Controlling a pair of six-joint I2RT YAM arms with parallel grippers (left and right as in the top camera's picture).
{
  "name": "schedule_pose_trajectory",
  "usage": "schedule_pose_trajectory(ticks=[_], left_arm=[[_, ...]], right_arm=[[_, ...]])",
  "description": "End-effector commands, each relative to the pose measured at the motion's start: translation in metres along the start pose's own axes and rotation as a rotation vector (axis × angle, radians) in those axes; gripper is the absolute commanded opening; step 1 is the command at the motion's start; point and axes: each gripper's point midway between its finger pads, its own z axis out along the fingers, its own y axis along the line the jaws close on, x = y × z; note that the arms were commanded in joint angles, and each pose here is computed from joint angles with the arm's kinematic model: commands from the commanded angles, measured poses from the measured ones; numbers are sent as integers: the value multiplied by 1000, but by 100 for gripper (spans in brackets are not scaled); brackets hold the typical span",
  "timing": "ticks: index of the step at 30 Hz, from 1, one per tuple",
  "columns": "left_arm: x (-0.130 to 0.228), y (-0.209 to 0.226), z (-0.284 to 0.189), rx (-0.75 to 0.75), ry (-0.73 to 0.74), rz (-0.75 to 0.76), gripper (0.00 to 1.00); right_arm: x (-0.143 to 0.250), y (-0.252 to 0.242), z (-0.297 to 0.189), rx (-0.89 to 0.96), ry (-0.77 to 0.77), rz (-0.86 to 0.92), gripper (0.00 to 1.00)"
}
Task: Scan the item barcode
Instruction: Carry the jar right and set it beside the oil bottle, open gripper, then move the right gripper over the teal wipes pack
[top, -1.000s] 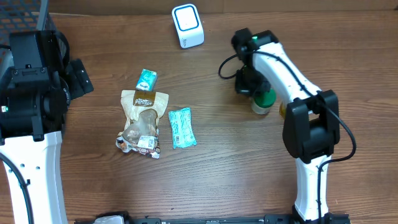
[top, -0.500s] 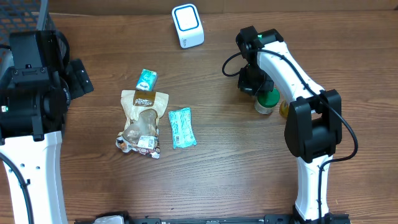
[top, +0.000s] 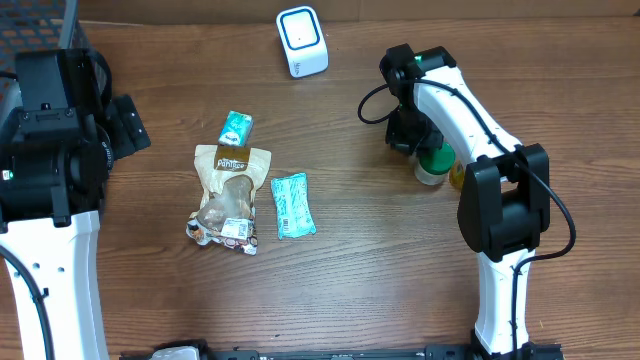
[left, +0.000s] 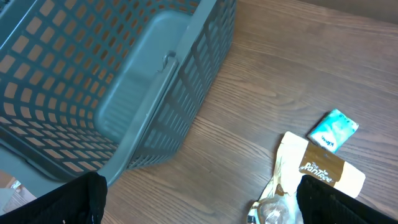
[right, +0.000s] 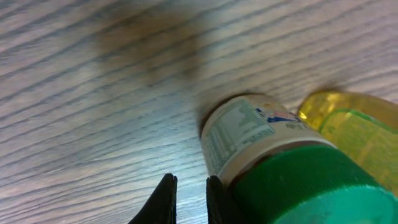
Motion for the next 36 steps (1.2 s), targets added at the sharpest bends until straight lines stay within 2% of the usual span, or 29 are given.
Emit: schedule_pose_trajectory(ticks=[1,7,12,19,36], left_arm=[[-6,2,-4,-5,-20,-1,100],[-6,2,-4,-5,-20,-1,100],[-6,2,-4,-5,-20,-1,100],[-6,2,-4,-5,-20,-1,100],[-6,2,-4,-5,-20,-1,100]], right_arm=[[-7,-12,-3,29,-29,61,14],[-4,-8,-3,5,-17,60,16],[6,17,-5,-120,43,41,18],[18,46,-10,-191,58,-7,21],[83,122,-24,-191,29,-244,28]])
